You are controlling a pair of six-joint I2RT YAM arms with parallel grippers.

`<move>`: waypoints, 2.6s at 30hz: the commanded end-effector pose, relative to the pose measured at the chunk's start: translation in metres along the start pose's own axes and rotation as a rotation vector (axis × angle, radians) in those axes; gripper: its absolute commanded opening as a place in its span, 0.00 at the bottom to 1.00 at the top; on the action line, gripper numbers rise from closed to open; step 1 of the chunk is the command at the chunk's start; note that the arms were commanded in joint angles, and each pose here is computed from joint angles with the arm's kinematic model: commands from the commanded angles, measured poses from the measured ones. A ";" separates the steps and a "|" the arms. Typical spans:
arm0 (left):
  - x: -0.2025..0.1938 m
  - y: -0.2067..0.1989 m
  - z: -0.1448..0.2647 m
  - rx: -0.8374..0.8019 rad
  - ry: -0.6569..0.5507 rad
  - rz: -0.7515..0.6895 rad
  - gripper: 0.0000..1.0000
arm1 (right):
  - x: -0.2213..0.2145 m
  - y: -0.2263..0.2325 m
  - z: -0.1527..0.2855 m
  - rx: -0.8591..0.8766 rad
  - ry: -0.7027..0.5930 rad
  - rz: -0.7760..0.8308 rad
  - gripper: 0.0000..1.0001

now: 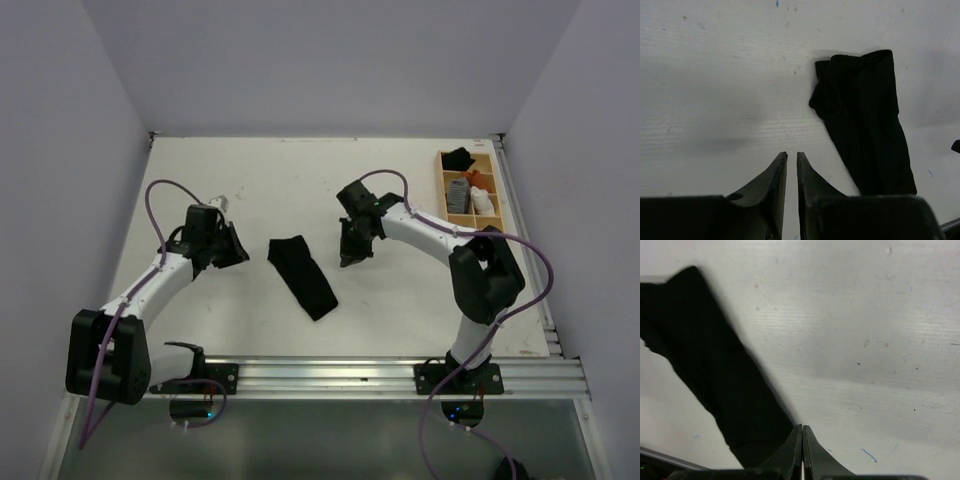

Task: Roll the underwear
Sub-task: Fold the underwear, then roll the underwear

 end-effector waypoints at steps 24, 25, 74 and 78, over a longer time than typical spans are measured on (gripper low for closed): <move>-0.041 -0.083 0.013 -0.242 0.031 -0.046 0.43 | -0.107 -0.001 -0.028 0.042 0.166 0.204 0.00; -0.050 -0.082 0.014 -0.249 0.050 -0.016 0.45 | -0.109 -0.003 -0.026 0.041 0.166 0.190 0.00; -0.124 -0.101 -0.006 -0.359 0.097 0.328 0.64 | -0.123 -0.051 0.013 0.068 0.099 0.187 0.00; -0.129 -0.105 -0.010 -0.349 0.116 0.328 0.63 | -0.124 -0.053 0.014 0.067 0.097 0.187 0.00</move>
Point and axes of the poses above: each gripper's point midway between its finger pads, its own z axis back along the fingers, its own y axis along the line the jaws close on, x = y × z, the point moved 7 cm from there along z, back along the fingers, and after that the axes turned 14 degrees about -z, right-handed, at the moved point
